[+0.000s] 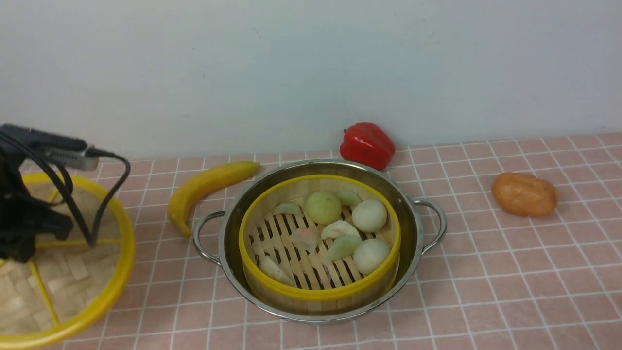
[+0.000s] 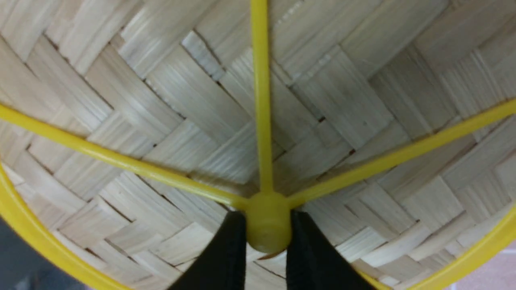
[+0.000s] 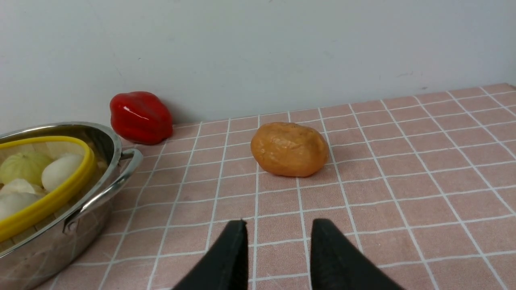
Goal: Place the steamer in the pot on the pink tablecloth, and put the lid on the steamer.
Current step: 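Place the yellow bamboo steamer lid onto the steamer in the pot with the left gripper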
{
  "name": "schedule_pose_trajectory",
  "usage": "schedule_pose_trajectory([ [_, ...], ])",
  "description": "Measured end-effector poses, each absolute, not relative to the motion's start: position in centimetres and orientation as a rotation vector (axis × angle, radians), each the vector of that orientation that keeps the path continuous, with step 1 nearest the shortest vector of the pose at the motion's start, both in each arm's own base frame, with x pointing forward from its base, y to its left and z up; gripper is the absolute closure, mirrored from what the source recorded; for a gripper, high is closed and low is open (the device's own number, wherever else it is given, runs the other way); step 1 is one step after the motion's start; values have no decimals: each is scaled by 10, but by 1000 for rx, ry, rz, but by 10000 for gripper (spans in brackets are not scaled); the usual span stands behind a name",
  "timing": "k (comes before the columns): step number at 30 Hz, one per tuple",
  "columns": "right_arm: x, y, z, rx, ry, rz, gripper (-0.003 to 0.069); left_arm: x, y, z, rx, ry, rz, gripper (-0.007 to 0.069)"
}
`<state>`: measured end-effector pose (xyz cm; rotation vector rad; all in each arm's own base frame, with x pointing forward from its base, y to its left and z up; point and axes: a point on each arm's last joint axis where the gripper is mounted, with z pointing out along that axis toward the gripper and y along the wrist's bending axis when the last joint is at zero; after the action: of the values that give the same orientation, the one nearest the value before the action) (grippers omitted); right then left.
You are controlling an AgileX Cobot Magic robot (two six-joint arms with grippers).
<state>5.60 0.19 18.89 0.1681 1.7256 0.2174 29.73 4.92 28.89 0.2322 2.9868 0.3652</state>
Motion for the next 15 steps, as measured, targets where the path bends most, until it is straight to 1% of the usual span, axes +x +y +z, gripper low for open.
schedule_pose_trajectory([
  [3, 56, 2, 189, 168, 1726, 217, 419, 307, 31, 313, 514, 2872, 334, 509],
  [7, 56, 2, 189, 168, 1726, 217, 419, 316, 0, 336, 937, 2692, 366, 509],
  [8, 56, 2, 189, 168, 1726, 217, 419, 317, -10, 341, 1090, 2619, 382, 509],
  [9, 56, 2, 189, 168, 1726, 217, 419, 317, -14, 342, 1118, 2606, 381, 509],
  [10, 56, 2, 189, 168, 1726, 217, 419, 317, -21, 345, 1210, 2559, 388, 509],
  [11, 56, 2, 189, 168, 1726, 217, 419, 318, -32, 350, 1316, 2490, 394, 509],
  [13, 56, 2, 189, 168, 1726, 217, 419, 320, -53, 356, 1441, 2396, 394, 509],
  [14, 56, 2, 189, 168, 1726, 217, 419, 320, -53, 356, 1446, 2392, 394, 509],
  [15, 56, 2, 189, 168, 1726, 217, 419, 322, -68, 359, 1519, 2330, 382, 509],
])
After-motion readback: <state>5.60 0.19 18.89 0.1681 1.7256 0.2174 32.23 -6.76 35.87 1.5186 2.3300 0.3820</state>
